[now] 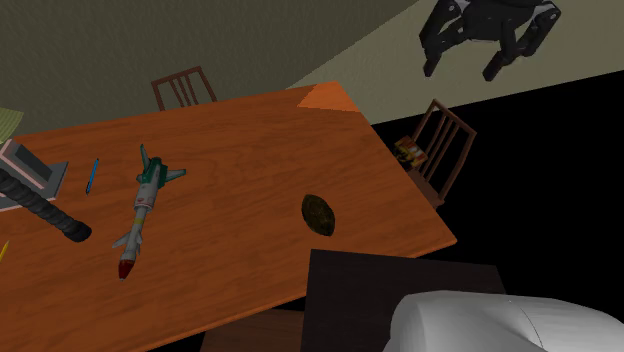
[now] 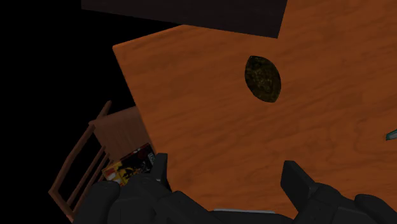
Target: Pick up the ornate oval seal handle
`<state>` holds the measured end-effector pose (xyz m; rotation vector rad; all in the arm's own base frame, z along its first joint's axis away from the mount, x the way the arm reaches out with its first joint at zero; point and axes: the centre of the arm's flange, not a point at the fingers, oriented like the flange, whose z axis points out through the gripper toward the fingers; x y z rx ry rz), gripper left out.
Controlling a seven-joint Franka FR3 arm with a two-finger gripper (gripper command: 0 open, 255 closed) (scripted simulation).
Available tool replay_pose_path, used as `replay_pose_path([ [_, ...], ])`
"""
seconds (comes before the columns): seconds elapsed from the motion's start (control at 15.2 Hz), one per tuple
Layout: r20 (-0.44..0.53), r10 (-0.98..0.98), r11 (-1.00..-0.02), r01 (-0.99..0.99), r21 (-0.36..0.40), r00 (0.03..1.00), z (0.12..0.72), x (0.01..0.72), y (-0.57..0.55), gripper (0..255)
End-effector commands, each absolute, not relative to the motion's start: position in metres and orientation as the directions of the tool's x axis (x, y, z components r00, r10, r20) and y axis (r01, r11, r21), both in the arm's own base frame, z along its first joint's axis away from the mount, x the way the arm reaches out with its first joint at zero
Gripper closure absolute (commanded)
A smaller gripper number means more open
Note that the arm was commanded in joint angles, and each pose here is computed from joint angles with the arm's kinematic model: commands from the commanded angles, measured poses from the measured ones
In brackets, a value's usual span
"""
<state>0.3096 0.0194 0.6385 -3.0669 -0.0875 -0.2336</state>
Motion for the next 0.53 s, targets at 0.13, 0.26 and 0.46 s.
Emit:
replay_pose_path([
  [0.13,0.158,0.078,-0.994,0.088,-0.06,0.984,0.615,0.315,0.03,0],
  [0.26,0.163,0.104,-0.992,0.115,-0.059,0.981,0.592,0.32,0.041,0],
  [0.46,0.17,0.143,-0.986,0.155,-0.058,0.975,0.557,0.327,0.057,0],
])
